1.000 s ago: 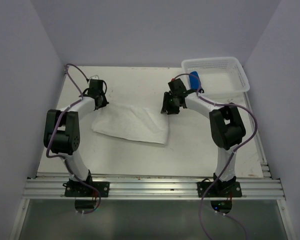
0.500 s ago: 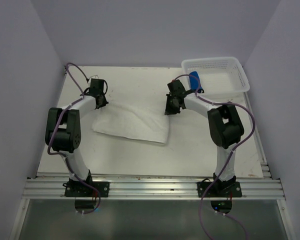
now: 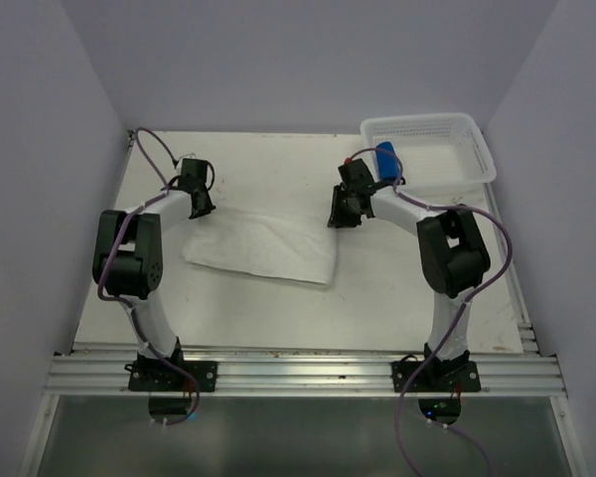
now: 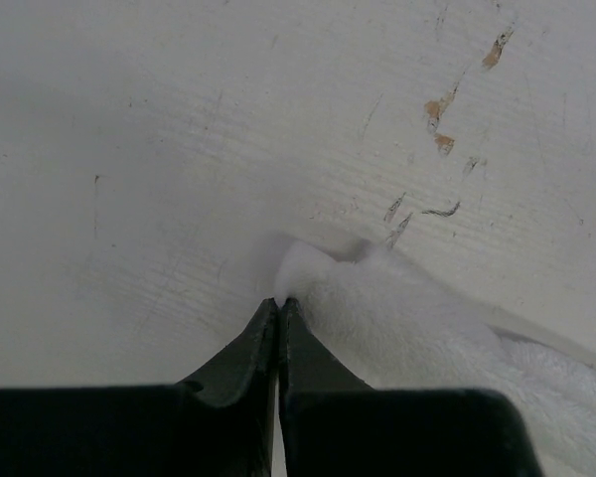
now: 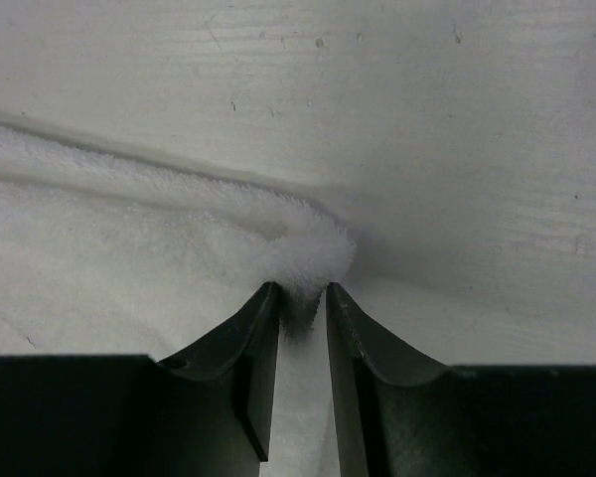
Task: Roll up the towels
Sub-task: Fold the towel, then roll the towel
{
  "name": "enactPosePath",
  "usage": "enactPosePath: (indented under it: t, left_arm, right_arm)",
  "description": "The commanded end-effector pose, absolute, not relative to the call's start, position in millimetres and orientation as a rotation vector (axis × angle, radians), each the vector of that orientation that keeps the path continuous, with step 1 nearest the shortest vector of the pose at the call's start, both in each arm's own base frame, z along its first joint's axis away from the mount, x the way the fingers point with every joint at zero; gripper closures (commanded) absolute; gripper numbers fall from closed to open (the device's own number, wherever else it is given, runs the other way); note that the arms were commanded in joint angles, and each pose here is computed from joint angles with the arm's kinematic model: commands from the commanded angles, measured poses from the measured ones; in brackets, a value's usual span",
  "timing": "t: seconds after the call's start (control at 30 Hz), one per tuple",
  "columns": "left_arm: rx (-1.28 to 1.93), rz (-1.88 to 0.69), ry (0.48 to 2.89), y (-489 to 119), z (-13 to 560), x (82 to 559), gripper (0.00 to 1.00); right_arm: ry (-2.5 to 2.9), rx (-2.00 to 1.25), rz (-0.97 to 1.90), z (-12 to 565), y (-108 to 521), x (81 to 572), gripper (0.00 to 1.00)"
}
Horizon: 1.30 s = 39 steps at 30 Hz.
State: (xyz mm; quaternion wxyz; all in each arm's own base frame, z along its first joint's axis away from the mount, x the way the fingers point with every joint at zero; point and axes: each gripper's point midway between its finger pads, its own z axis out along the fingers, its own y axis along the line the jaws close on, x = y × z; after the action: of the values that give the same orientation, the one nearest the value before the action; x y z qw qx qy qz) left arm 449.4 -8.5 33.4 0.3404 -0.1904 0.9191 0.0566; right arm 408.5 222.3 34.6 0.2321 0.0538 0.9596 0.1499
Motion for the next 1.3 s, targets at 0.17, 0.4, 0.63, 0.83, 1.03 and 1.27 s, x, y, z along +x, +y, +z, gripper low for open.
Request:
enactPosePath:
  t: [0.17,0.4,0.63,0.83,1.03,1.27]
  left_arm:
    - [-0.471,0.029,2.19,-9,120,472,0.5]
    - [-0.473,0.022,2.137,-6,167,464,0.38]
    - [-0.408,-0.097,2.066,-21,210,447,0.35]
    - [-0.331,-0.152,2.054,-30,223,430,0.33]
    - [-0.294,-0.107,1.973,-22,238,410,0.29]
    - [-0.238,-0.094,1.967,-37,232,403,0.26]
  right_arm:
    - [2.47,0.068,0.551,137,225,419,0.51]
    - [2.465,0.096,0.563,157,213,388,0.44]
    - [2.547,0.069,0.565,127,216,337,0.38]
    - [2.618,0.053,0.596,90,243,300,0.35]
    - [2.697,0.134,0.558,52,244,289,0.35]
    - [2.729,0.21,0.481,25,238,287,0.36]
